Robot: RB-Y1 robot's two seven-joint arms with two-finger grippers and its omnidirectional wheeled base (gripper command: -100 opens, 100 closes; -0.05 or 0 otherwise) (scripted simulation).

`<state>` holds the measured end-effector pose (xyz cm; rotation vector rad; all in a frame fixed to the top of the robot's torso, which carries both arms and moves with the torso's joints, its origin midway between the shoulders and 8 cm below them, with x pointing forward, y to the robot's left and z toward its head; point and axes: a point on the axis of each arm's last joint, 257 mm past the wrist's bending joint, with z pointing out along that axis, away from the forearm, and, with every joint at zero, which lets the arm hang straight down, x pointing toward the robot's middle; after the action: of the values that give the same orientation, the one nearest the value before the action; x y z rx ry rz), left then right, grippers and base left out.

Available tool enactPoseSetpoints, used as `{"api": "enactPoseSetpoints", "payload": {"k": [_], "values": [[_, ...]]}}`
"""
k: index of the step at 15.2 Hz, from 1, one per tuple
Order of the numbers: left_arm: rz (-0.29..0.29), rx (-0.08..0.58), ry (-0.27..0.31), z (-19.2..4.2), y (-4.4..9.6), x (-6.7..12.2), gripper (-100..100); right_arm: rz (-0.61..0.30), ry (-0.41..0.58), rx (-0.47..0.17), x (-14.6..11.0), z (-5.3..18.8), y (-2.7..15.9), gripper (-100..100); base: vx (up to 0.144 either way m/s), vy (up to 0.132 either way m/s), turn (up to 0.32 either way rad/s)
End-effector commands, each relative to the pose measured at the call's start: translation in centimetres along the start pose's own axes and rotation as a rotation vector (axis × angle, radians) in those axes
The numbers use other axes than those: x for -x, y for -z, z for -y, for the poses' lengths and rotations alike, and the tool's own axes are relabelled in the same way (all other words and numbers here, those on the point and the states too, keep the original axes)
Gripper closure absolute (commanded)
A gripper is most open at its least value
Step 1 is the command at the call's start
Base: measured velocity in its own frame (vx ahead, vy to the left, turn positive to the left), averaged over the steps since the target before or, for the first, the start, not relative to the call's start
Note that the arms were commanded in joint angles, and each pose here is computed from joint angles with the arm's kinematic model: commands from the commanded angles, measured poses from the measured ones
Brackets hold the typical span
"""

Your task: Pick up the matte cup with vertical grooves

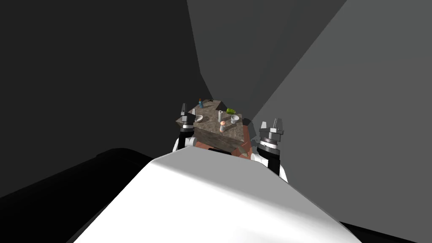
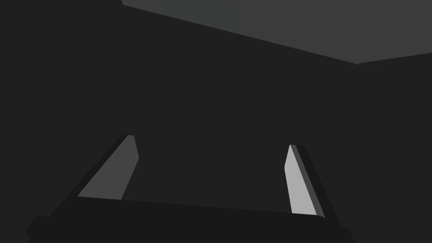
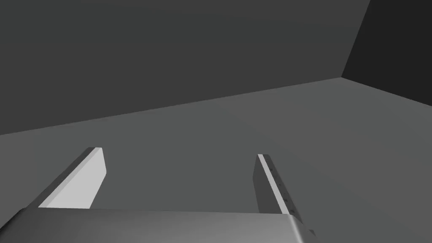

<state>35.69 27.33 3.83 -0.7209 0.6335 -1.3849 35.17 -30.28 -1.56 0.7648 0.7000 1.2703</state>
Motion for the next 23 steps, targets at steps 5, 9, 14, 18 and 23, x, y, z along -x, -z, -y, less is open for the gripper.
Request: {"api": "enactPoseSetpoints", "payload": {"k": [5, 9, 14, 18, 23], "values": [[0.000, 0.000, 0.000, 0.0, 0.0, 0.0, 0, -0.126, 0.074, -0.021, -1.9, 1.6, 0.1, -100, -0.004, -0.007, 0.076], [0.000, 0.000, 0.000, 0.0, 0.0, 0.0, 0, -0.203, 0.127, -0.036, -2.9, 3.0, 0.4, -100, -0.019, -0.014, 0.084], [0.000, 0.000, 0.000, 0.0, 0.0, 0.0, 0, -0.298, 0.198, -0.053, -3.8, 4.8, 0.8, -100, -0.024, -0.009, 0.119], [0.000, 0.000, 0.000, 0.0, 0.0, 0.0, 0, -0.397, 0.282, -0.070, -4.5, 6.8, 1.3, -100, -0.027, -0.007, 0.145], [0.000, 0.000, 0.000, 0.0, 0.0, 0.0, 0, -0.505, 0.383, -0.087, -4.6, 9.1, 2.0, -100, -0.021, -0.001, 0.125]]}}
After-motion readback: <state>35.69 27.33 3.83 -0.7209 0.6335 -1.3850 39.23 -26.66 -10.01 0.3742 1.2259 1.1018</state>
